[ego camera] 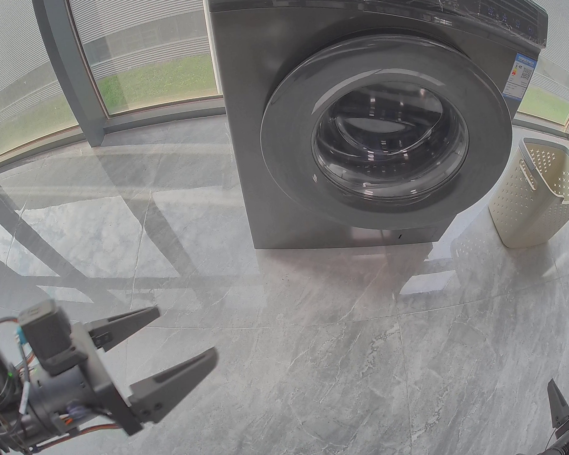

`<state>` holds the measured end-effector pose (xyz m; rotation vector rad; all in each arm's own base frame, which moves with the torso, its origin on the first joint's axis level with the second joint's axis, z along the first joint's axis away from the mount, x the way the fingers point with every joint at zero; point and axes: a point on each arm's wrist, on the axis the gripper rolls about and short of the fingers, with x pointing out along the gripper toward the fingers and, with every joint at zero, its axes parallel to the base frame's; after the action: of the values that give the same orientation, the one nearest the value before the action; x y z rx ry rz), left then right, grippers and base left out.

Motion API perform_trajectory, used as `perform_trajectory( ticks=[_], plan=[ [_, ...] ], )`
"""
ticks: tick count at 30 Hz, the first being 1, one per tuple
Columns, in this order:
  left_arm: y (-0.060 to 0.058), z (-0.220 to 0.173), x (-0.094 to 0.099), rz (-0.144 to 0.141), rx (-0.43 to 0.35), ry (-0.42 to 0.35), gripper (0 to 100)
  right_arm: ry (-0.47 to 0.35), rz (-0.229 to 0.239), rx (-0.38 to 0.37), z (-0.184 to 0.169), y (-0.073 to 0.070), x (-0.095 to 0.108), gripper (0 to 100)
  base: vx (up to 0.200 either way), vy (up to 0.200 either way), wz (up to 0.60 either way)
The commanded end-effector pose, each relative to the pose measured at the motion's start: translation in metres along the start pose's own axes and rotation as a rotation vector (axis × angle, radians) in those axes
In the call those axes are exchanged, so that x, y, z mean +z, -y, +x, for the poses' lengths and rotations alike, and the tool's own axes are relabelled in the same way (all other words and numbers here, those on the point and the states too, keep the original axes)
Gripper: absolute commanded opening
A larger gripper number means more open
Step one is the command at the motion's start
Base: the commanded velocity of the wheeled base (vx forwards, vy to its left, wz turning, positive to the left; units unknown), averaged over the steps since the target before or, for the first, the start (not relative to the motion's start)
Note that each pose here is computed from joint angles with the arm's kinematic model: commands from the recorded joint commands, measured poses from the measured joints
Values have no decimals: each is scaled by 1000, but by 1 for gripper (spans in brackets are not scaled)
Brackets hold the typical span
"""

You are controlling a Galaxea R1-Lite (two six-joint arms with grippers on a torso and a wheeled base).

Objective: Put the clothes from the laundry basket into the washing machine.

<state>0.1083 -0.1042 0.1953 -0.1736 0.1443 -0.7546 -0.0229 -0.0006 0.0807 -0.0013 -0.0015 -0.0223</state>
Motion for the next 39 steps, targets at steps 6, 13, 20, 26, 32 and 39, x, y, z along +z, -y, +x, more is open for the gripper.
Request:
perform_trajectory(
  ticks=[6, 13, 20, 26, 32, 39],
  plan=[
    [-18, -100, -51, 4, 92, 148, 100, 2, 0, -1, 0, 0, -4, 100, 0, 0, 0],
    [-19, -127, -72, 10, 164, 195, 100, 2, 0, 1, 0, 0, -4, 100, 0, 0, 0],
    [-16, -146, -86, 25, 215, 251, 100, 2, 0, 1, 0, 0, -4, 100, 0, 0, 0],
    [-14, -153, -95, 38, 303, 290, 100, 2, 0, 1, 0, 0, -4, 100, 0, 0, 0],
    [-12, -158, -104, 68, 365, 300, 100, 2, 0, 1, 0, 0, -4, 100, 0, 0, 0],
    [-13, -156, -107, 58, 517, 277, 100, 2, 0, 1, 0, 0, -4, 100, 0, 0, 0]
  ],
)
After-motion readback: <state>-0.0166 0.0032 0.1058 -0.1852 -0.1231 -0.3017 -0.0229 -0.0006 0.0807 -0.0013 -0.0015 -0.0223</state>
